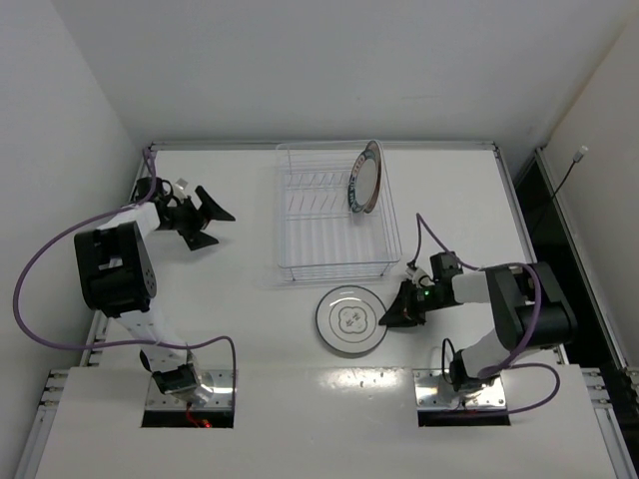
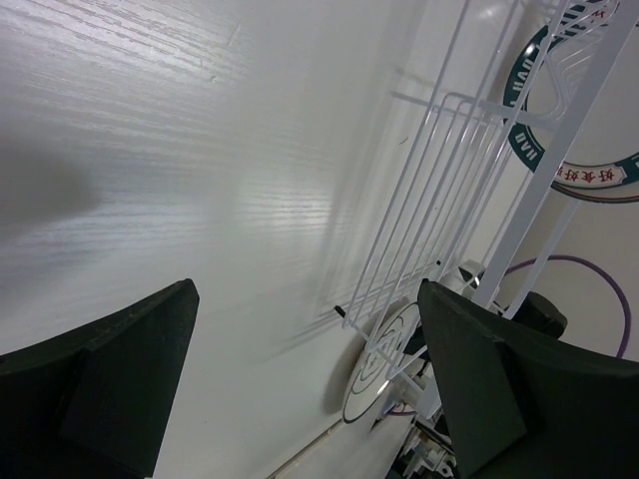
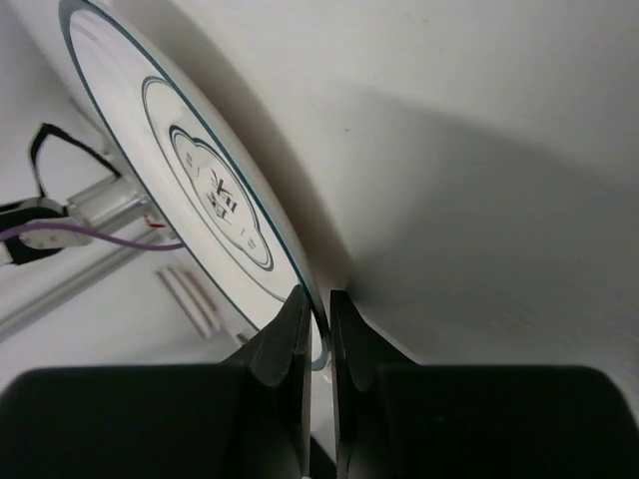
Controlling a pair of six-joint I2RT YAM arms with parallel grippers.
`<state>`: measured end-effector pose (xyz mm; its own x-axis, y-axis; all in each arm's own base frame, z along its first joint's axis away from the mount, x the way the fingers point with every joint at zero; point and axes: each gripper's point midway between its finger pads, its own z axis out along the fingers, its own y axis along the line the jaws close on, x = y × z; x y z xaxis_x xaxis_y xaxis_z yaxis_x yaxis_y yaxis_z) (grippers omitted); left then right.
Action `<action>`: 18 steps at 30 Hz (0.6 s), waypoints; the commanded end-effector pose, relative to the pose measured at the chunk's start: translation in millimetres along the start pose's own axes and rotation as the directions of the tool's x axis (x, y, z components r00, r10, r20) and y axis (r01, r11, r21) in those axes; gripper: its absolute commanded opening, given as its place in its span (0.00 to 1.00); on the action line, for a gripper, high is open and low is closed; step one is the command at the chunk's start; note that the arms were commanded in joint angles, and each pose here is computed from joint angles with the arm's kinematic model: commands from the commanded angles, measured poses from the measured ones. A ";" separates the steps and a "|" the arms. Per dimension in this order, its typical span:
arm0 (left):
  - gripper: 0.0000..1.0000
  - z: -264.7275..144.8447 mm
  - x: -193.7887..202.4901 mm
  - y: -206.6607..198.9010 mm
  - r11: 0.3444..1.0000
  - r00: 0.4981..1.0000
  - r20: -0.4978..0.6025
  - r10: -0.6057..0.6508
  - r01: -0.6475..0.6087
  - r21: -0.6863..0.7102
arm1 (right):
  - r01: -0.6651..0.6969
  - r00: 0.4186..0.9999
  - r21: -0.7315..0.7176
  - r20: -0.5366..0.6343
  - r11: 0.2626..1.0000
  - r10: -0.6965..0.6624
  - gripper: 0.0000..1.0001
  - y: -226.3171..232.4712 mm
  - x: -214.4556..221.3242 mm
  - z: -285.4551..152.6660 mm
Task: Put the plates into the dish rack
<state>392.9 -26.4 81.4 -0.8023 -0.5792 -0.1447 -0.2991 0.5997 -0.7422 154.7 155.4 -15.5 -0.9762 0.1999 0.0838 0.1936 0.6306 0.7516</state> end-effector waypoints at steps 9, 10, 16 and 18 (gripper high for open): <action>0.90 -18.2 -18.6 -18.6 0.998 0.996 0.067 0.063 -0.064 0.004 | 0.203 0.970 0.283 0.076 0.937 -0.232 0.00 27.4 5.6 -58.0; 0.90 -18.2 -18.6 -18.6 0.998 0.996 0.067 0.063 -0.063 0.004 | 0.240 0.952 0.261 0.124 0.935 -0.279 0.00 49.5 -0.8 -69.3; 0.90 -18.1 -20.3 -19.3 0.998 0.995 0.073 0.069 -0.070 0.007 | 0.296 0.915 0.270 0.195 0.916 -0.354 0.00 118.7 7.0 -112.3; 0.90 -18.1 -20.3 -19.3 0.998 0.995 0.073 0.069 -0.070 0.007 | 0.336 0.895 0.275 0.204 0.901 -0.396 0.00 146.6 6.9 -126.6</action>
<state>396.4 -22.7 86.5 -0.7960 -0.5831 -0.1625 -0.3000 0.6131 -0.7308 169.2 151.7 142.5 -0.9314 0.0758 -0.3561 -0.1412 0.8264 0.5452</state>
